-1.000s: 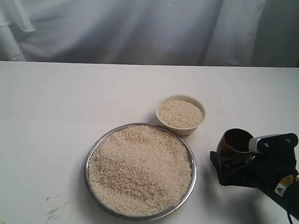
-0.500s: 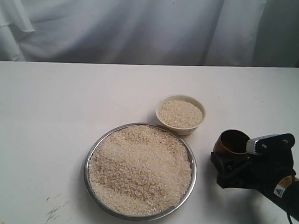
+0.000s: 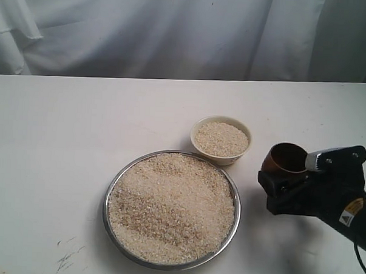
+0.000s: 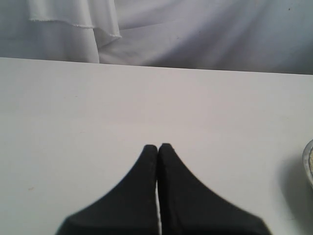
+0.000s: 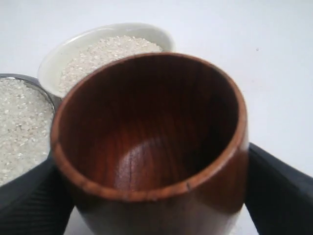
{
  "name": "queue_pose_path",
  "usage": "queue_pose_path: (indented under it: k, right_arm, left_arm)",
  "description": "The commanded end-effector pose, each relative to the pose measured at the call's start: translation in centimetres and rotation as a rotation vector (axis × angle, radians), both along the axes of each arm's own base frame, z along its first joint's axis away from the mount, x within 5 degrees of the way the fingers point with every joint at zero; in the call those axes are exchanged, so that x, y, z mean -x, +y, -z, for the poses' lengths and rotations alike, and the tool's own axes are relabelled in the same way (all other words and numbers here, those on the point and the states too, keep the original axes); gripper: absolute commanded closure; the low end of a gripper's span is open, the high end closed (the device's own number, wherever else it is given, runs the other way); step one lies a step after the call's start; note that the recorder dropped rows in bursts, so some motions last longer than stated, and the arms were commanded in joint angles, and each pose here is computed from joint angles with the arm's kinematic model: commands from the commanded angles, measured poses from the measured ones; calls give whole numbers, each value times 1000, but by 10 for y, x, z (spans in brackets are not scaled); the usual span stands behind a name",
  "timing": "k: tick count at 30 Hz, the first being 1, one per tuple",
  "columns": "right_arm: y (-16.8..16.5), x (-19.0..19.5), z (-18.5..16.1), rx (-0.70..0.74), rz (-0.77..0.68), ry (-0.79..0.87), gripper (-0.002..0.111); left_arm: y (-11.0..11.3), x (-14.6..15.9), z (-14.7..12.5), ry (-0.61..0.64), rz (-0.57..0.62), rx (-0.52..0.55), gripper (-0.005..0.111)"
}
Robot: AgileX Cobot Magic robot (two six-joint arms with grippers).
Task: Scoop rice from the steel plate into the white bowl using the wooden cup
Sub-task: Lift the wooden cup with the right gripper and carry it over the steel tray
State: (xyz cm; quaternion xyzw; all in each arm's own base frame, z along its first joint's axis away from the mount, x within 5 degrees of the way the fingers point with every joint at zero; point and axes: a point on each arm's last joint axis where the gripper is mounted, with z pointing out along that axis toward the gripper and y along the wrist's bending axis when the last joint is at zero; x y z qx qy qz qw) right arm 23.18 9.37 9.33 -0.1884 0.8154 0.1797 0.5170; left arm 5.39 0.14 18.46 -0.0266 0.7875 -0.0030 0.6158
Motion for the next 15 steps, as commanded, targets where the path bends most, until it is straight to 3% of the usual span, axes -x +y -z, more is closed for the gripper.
queue_pose_path:
  k: [1,5,9,11,15]
  right_arm:
    - [0,-12,-25,93,-16,32,108]
    - [5,-25,-70,237,-49,49,108]
    - [14,-36,-137,546,-30,94,108]
    - [33,-33,-168,750,-149,104,108]
    - [58,-22,-182,873,-321,121,108]
  left_arm:
    - [0,0,0,-12,2,-1,107]
    - [0,0,0,-12,2,-1,107]
    - [0,0,0,-12,2,-1,107]
    - [0,0,0,-12,2,-1,107]
    - [0,0,0,-12,2,-1,107]
